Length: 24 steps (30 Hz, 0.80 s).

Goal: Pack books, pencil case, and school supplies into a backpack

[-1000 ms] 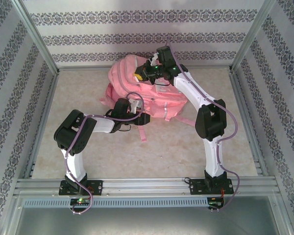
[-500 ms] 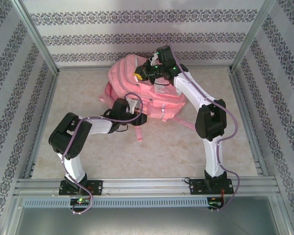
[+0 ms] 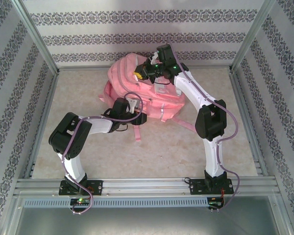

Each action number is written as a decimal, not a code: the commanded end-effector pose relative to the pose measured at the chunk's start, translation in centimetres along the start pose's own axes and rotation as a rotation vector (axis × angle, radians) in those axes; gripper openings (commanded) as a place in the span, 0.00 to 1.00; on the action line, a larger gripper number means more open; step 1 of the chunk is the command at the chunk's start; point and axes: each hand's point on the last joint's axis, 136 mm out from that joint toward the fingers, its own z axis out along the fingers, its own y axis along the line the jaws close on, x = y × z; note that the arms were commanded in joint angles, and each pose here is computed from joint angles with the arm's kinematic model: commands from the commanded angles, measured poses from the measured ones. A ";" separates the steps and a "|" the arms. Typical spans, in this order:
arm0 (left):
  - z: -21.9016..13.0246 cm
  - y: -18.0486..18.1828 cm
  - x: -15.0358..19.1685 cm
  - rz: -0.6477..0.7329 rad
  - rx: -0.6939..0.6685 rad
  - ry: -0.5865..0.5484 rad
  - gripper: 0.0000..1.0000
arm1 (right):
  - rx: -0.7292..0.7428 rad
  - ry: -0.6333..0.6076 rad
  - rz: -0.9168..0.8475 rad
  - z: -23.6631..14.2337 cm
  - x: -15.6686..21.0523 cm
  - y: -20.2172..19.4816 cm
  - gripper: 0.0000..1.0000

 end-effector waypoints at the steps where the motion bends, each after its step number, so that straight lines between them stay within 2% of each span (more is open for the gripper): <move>1: 0.1 0.0 -2.2 0.010 -0.005 -0.053 0.59 | -0.173 0.057 -0.137 -2.1 2.7 7.5 0.00; 5: 0.4 -0.8 -3.4 -0.004 0.041 -0.086 0.57 | -0.181 0.064 -0.130 -1.8 2.9 7.6 0.00; 9: 0.4 -1.5 -4.1 -0.020 0.081 -0.115 0.50 | -0.178 0.063 -0.123 -1.6 2.7 7.3 0.00; 12: 0.7 -1.3 -4.1 -0.028 0.073 -0.111 0.39 | -0.181 0.064 -0.122 -1.6 2.8 7.5 0.00; 19: 1.0 0.0 -4.4 -0.053 0.000 -0.120 0.28 | -0.185 0.068 -0.123 -1.6 3.0 7.7 0.00; 24: 1.0 0.4 -4.6 -0.056 -0.026 -0.123 0.16 | -0.180 0.067 -0.123 -1.5 3.0 7.4 0.00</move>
